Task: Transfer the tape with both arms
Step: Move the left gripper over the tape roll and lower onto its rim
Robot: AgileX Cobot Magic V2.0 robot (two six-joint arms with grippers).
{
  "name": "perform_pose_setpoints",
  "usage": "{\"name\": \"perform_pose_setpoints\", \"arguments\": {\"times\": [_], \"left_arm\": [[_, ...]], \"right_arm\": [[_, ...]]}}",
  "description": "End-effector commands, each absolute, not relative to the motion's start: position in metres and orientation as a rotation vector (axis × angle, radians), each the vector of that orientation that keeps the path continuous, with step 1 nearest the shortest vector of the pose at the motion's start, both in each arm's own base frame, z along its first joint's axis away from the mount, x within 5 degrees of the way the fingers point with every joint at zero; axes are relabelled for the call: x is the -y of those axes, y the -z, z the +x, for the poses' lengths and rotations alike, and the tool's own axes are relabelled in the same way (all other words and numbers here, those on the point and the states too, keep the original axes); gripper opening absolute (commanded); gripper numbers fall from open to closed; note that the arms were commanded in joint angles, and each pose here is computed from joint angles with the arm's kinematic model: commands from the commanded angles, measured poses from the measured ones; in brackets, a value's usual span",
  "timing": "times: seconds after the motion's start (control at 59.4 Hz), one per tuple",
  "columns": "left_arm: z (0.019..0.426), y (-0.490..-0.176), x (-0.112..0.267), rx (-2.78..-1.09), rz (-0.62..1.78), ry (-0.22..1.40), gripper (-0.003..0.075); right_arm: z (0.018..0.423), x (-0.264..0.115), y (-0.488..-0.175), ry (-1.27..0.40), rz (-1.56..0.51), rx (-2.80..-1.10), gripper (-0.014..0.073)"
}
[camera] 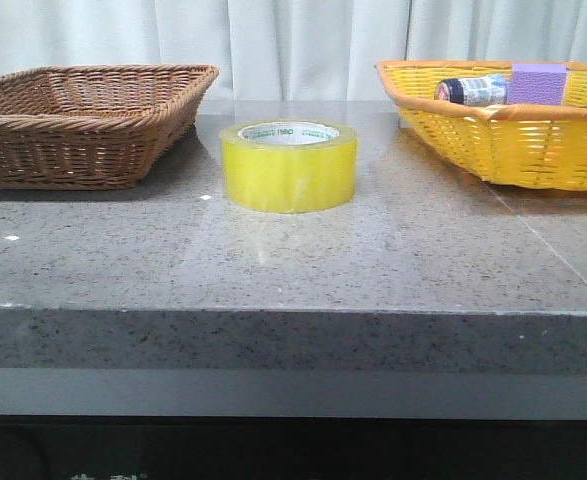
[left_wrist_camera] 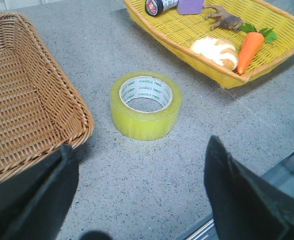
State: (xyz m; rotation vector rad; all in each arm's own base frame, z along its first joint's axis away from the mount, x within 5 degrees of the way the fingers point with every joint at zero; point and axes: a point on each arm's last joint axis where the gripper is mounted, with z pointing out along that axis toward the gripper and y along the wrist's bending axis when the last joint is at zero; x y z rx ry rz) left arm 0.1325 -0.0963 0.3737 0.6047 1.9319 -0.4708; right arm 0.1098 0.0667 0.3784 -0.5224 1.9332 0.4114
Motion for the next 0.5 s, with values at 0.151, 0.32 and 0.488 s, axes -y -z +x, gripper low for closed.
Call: {"name": "perform_pose_setpoints", "arguments": {"times": [0.151,0.32,0.488], "left_arm": [[0.140,-0.393,0.101,-1.820,0.567,0.494,0.0511],[0.157,-0.406,0.114,-1.863,0.688,0.414,0.0511],[0.183,-0.423,0.132,-1.890,0.820,0.346,0.0526]], "right_arm": [[0.110,-0.066,-0.394,-0.432,-0.479,-1.833,0.0382],[0.110,-0.066,-0.394,-0.432,-0.479,-1.833,0.0382],[0.110,-0.066,-0.394,-0.432,-0.479,-1.833,0.0382]]}}
